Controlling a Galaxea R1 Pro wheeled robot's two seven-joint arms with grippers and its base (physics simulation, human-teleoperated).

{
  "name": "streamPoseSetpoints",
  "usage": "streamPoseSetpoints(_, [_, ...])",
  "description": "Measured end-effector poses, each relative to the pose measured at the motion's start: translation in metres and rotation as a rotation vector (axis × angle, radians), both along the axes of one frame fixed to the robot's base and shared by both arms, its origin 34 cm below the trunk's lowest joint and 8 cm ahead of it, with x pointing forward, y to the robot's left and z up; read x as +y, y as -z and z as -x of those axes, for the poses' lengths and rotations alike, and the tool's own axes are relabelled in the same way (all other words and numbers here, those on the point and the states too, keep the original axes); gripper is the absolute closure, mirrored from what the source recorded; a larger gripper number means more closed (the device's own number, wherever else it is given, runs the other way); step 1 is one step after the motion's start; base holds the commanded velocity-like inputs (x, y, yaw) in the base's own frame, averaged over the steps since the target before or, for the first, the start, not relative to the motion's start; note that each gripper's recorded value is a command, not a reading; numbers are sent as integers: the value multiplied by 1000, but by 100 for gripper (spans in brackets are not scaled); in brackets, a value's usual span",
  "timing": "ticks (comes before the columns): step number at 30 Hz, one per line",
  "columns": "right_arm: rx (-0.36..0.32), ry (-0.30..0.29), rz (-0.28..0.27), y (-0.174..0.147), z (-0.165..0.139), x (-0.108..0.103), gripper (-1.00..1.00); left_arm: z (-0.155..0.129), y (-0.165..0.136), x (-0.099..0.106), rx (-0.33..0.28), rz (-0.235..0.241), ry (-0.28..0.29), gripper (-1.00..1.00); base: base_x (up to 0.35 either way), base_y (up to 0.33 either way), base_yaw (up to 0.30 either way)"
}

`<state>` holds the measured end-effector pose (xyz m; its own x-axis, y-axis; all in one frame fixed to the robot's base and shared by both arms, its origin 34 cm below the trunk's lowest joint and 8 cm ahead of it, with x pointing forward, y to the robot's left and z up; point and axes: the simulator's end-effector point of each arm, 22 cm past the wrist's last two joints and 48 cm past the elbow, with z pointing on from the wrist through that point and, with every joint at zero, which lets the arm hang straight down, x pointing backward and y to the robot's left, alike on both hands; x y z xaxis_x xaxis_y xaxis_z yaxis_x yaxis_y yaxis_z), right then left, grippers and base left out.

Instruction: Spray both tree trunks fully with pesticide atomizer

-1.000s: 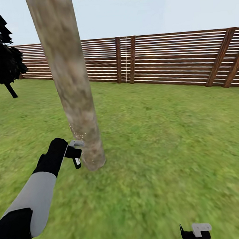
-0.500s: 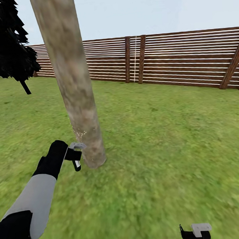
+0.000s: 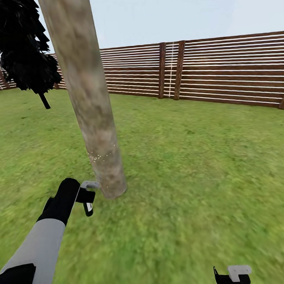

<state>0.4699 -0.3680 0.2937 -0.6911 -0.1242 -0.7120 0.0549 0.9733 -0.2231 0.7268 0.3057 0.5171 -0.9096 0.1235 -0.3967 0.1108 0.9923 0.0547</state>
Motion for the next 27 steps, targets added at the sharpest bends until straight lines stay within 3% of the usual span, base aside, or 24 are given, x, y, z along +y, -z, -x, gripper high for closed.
streamPoseSetpoints(6, [-1,0,0,0,0,0,-100,2,2,10,0,-45,-17,100,196,-232,48])
streamPoseSetpoints(11, [-2,1,0,0,0,0,-100,2,4,3,0,-38,-14,100,192,-226,1])
streamPoseSetpoints(14, [-1,1,0,0,0,0,-100,26,28,14,47,-57,-20,100,189,-226,0])
streamPoseSetpoints(18, [-1,1,0,0,0,0,-100,53,51,52,79,-105,-35,100,202,-223,0])
streamPoseSetpoints(20, [-1,1,0,0,0,0,-100,54,54,44,81,-86,-31,100,212,-198,0])
streamPoseSetpoints(23, [-1,1,-1,0,0,0,-100,53,60,4,86,-31,-4,100,58,-47,0])
streamPoseSetpoints(25, [-1,1,-1,0,0,0,-100,54,61,3,87,-38,0,100,10,-8,41])
streamPoseSetpoints(27, [-1,1,-1,0,0,0,-100,65,69,17,104,-41,-29,100,3,-2,179])
